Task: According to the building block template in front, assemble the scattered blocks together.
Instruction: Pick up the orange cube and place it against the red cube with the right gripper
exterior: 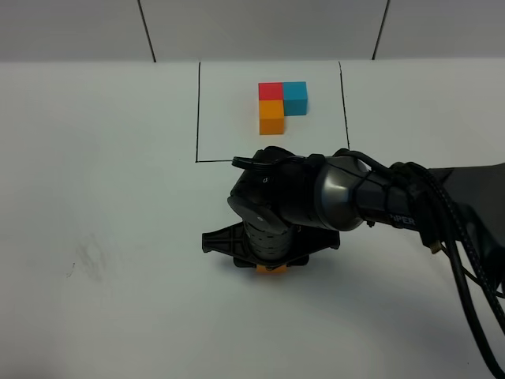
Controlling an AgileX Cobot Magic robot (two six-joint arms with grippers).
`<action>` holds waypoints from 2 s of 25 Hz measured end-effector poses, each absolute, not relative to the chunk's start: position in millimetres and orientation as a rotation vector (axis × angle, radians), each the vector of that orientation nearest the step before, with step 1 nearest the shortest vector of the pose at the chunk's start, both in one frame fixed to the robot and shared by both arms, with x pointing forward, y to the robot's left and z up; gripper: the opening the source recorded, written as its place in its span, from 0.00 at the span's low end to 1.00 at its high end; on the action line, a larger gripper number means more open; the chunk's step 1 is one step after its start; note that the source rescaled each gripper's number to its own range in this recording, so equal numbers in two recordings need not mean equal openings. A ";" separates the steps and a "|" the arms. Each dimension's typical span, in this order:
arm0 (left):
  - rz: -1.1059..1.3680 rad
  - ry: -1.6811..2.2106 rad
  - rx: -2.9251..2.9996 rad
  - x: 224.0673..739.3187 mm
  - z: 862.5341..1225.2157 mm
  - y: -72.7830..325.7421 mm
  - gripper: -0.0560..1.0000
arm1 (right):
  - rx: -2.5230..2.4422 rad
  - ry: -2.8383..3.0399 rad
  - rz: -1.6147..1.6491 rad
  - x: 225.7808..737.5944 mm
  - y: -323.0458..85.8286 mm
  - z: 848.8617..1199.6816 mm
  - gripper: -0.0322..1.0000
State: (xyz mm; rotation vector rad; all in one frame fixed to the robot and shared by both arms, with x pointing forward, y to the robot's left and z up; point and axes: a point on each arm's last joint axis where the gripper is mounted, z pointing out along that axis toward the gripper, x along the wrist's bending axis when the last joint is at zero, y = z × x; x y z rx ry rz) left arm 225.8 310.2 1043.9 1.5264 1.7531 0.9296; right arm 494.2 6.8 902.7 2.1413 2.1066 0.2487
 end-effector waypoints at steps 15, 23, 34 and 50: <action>0.930 1.753 1.526 225.8 1043.9 310.2 0.69 | 2.131 2.066 0.299 516.4 2.5 897.0 0.04; 0.930 1.753 1.526 225.8 1043.9 310.2 0.69 | 2.109 2.071 0.321 518.2 3.2 895.9 0.04; 0.930 1.753 1.526 225.8 1043.9 310.2 0.69 | 2.099 2.073 0.311 518.8 3.2 893.1 0.04; 0.930 1.753 1.526 225.8 1043.9 310.2 0.69 | 2.138 2.083 0.277 514.1 0.3 907.0 0.65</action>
